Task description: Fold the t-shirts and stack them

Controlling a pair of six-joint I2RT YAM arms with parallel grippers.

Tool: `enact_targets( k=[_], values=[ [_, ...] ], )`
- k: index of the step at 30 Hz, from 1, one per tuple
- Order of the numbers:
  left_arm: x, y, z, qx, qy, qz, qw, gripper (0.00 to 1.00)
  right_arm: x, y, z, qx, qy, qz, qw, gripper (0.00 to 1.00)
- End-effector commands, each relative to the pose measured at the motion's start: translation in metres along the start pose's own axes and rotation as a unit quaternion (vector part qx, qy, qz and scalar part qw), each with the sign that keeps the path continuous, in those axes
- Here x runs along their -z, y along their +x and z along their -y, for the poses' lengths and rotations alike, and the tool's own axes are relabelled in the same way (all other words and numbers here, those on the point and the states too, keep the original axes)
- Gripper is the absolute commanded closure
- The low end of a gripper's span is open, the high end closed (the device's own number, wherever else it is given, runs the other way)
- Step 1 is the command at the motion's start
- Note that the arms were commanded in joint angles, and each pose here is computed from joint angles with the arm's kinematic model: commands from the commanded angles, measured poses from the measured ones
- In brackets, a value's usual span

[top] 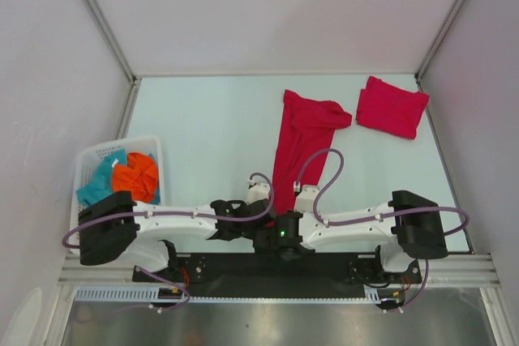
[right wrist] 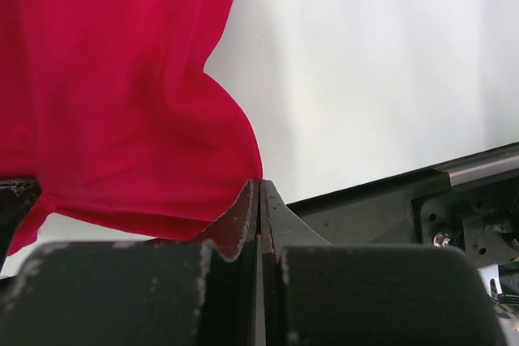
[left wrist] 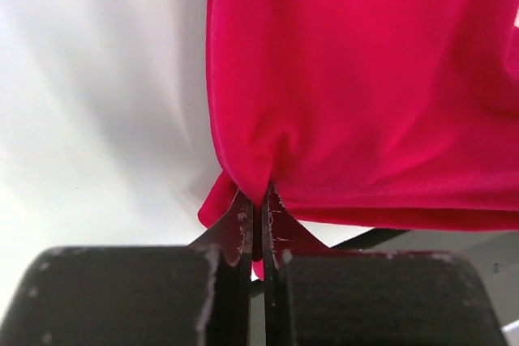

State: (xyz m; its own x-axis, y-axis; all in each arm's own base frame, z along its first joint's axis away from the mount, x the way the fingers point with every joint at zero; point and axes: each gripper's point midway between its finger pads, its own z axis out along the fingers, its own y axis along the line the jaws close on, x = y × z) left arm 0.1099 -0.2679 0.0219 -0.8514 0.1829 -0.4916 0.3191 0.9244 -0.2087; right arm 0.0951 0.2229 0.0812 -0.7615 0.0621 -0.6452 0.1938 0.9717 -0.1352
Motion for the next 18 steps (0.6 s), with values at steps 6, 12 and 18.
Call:
enact_targets(
  k=[6, 12, 18],
  values=[
    [0.008, -0.006, 0.0, -0.004, -0.001, 0.007, 1.0, 1.0, -0.001, -0.008, 0.006, -0.015, 0.004, 0.02, 1.0, 1.0],
    [0.037, -0.034, -0.005, -0.042, -0.02, 0.031, 0.998, 1.0, 0.008, -0.023, 0.008, -0.02, 0.007, 0.045, 0.999, 1.0],
    [0.072, -0.061, -0.005, -0.041, -0.012, 0.064, 0.997, 1.0, 0.027, -0.034, 0.0, 0.003, 0.003, 0.077, 0.997, 1.0]
  ],
)
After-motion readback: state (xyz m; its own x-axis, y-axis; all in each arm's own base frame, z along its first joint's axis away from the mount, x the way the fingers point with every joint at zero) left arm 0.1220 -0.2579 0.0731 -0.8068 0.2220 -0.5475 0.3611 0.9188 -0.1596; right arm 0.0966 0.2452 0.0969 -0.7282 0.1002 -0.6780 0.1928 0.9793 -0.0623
